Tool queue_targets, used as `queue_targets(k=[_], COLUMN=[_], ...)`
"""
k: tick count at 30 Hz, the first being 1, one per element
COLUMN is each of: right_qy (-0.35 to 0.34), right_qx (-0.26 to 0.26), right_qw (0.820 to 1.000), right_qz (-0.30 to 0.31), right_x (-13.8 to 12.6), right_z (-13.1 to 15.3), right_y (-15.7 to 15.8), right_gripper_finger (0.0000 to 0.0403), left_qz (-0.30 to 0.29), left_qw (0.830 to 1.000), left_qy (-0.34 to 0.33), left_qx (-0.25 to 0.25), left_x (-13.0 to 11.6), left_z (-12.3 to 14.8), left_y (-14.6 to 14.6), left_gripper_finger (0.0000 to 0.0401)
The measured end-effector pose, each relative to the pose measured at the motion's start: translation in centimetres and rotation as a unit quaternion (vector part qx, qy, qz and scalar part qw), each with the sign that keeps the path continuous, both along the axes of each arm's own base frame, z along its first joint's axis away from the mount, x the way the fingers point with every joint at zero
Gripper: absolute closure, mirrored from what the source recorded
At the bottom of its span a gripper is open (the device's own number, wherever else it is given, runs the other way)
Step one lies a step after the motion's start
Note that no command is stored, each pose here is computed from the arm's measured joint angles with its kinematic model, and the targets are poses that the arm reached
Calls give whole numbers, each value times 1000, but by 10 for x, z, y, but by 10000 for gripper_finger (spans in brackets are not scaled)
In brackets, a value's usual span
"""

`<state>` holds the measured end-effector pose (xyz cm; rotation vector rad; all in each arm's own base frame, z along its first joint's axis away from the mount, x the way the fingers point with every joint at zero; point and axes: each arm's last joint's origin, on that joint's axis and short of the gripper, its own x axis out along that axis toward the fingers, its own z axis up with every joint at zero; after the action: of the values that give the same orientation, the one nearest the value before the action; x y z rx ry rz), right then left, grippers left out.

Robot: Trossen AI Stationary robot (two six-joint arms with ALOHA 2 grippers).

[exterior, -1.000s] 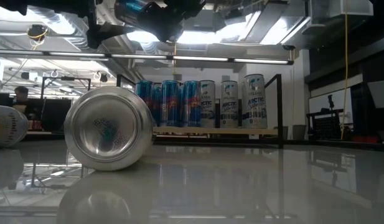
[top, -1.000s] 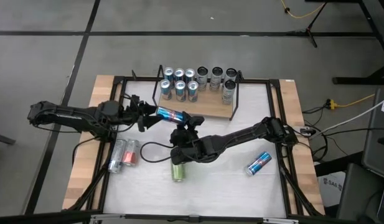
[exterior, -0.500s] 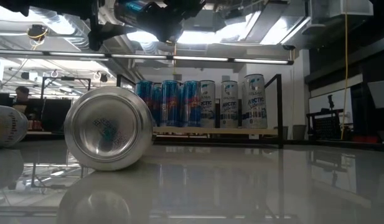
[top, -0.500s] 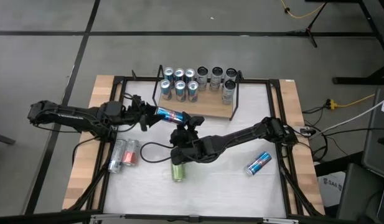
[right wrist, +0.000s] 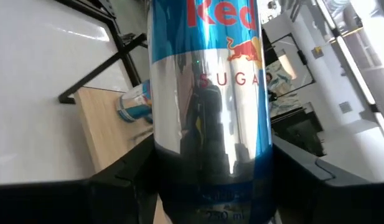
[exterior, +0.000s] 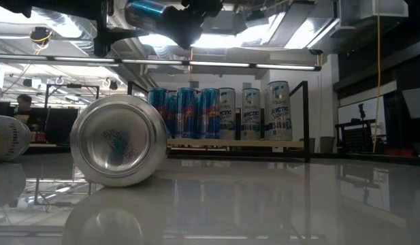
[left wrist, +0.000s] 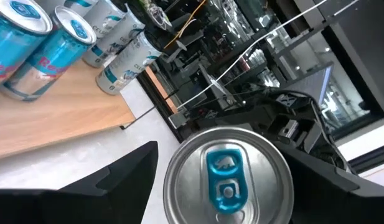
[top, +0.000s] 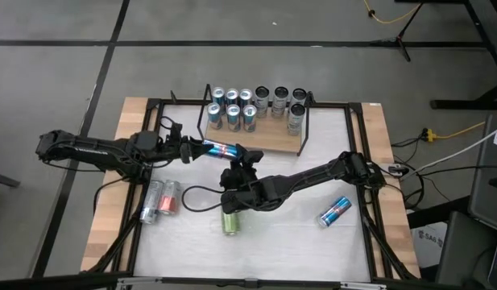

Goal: Place canned beverage on shelf
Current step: Put the blue soda can on the shelf aligned with the other blue soda cans

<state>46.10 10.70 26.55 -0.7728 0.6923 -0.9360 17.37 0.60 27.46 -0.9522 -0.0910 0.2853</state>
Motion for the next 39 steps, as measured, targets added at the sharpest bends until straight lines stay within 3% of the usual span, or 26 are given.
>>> queue_targets(k=[14,19,23,30,39], right_qy=[9,14,20,17,18], right_qx=[-14,8,29,17,5], right_qw=[1000,1000,999,999,1000], right_qz=[-6,14,33,23,14], right_x=[0,1,1,1,0], right_z=[0,-1,-2,-1,-2], right_y=[0,0,1,1,1], right_gripper_finger=[178,177,177,165,165], left_qz=[0,0,-1,-9,-15], left_qw=[1000,1000,1000,1000,1000], left_qy=[0,1,3,2,0], left_qx=[0,0,3,5,3], left_x=[0,0,0,0,0], left_z=[0,0,0,0,0], left_y=[0,0,0,0,-1], left_gripper_finger=[104,105,124,174,172])
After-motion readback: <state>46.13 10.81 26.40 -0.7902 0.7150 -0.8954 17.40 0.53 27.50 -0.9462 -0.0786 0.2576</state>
